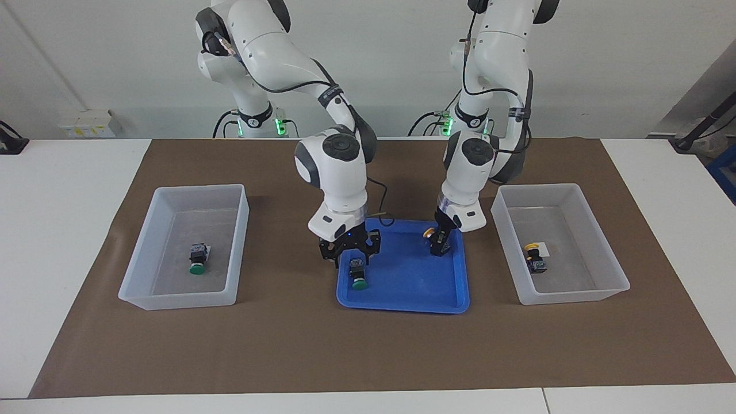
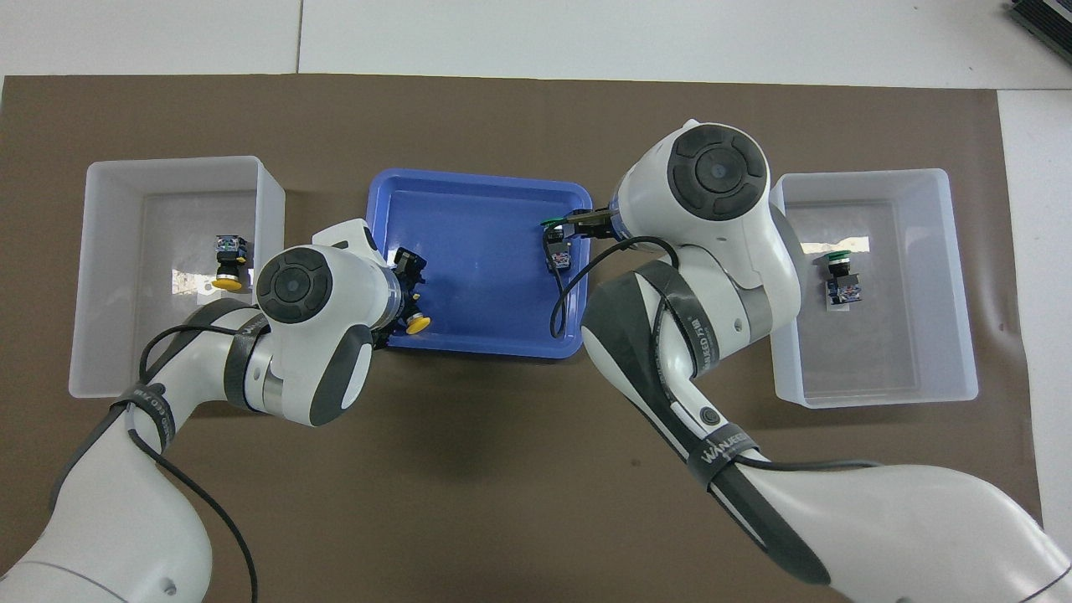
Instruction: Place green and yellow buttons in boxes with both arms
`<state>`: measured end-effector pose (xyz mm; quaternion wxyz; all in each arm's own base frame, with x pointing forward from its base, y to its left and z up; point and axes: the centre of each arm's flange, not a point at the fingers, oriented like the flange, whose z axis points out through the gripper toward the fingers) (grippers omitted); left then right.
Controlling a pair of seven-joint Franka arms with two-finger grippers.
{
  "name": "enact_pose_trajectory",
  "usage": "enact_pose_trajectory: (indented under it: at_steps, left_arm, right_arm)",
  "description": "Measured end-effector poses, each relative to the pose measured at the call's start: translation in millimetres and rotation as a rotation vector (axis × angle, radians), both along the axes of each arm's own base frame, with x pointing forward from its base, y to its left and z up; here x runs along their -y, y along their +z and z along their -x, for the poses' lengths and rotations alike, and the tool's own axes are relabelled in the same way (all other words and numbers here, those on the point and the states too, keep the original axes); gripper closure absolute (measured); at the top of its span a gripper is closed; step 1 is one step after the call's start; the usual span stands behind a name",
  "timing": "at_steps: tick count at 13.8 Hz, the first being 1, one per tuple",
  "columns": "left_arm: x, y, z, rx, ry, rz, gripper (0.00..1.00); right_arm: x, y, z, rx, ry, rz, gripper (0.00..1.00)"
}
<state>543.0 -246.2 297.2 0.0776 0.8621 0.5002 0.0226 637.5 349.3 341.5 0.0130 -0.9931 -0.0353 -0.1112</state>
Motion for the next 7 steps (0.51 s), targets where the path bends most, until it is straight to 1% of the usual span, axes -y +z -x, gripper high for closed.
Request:
enact_pose_trajectory:
  at_steps: [4,5,7]
  left_arm:
    - [0,1,-1,-0.003,0.0,-0.001,0.56]
    - [0,3,-3,-0.011,0.0,-0.004,0.56]
    - [1,21,-14,-0.034,0.004,-0.009,0.56]
  right_arm:
    - [-2,-4,0.1,0.008,-0.011,0.007,0.23]
    - [-2,-7,0.5,0.006,-0.01,0.008,0.24]
    - [-2,-16,1.4,0.013,-0.007,0.001,0.25]
